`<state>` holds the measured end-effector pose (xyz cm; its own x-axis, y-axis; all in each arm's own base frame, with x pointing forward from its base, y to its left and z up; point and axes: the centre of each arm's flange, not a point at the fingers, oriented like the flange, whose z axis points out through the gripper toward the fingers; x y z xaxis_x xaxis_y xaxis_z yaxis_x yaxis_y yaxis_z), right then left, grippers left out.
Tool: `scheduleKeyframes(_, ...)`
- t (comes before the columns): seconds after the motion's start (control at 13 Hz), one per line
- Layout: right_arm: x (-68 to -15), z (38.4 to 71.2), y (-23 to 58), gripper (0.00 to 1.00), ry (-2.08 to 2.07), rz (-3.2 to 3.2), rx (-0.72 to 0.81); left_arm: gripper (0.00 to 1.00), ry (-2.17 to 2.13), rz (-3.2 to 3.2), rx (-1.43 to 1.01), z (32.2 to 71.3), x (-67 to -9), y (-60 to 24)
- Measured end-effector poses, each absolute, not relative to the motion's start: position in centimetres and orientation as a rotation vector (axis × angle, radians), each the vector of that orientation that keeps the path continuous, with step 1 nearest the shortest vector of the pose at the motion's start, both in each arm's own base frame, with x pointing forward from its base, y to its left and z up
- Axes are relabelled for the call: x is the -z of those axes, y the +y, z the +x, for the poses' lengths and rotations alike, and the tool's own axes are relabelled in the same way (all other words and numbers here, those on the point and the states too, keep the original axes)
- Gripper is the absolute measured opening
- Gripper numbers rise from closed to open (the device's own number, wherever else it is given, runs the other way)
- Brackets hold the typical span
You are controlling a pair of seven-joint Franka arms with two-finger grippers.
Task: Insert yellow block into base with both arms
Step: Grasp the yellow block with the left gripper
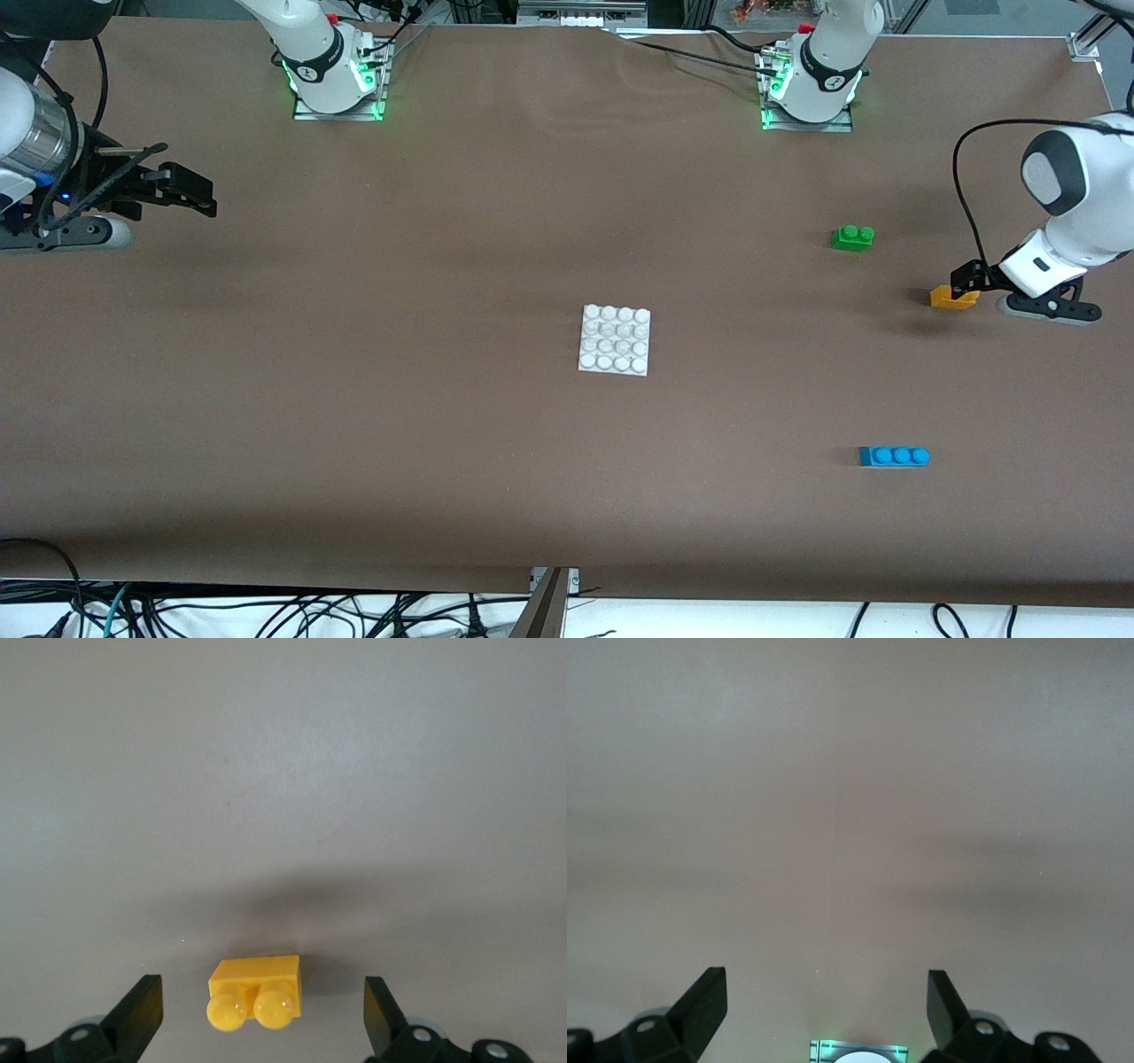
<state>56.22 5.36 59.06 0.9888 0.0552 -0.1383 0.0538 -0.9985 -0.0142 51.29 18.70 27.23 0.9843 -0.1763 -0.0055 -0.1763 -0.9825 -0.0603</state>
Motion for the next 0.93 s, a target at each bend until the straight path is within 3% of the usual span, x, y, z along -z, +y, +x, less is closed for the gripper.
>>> scheduleKeyframes(0.93,-58.8,57.0,3.7,1.0,-0.036,-3.129,-0.192,1.0,0.246,-3.084,-0.014,49.2,-20.4,20.4)
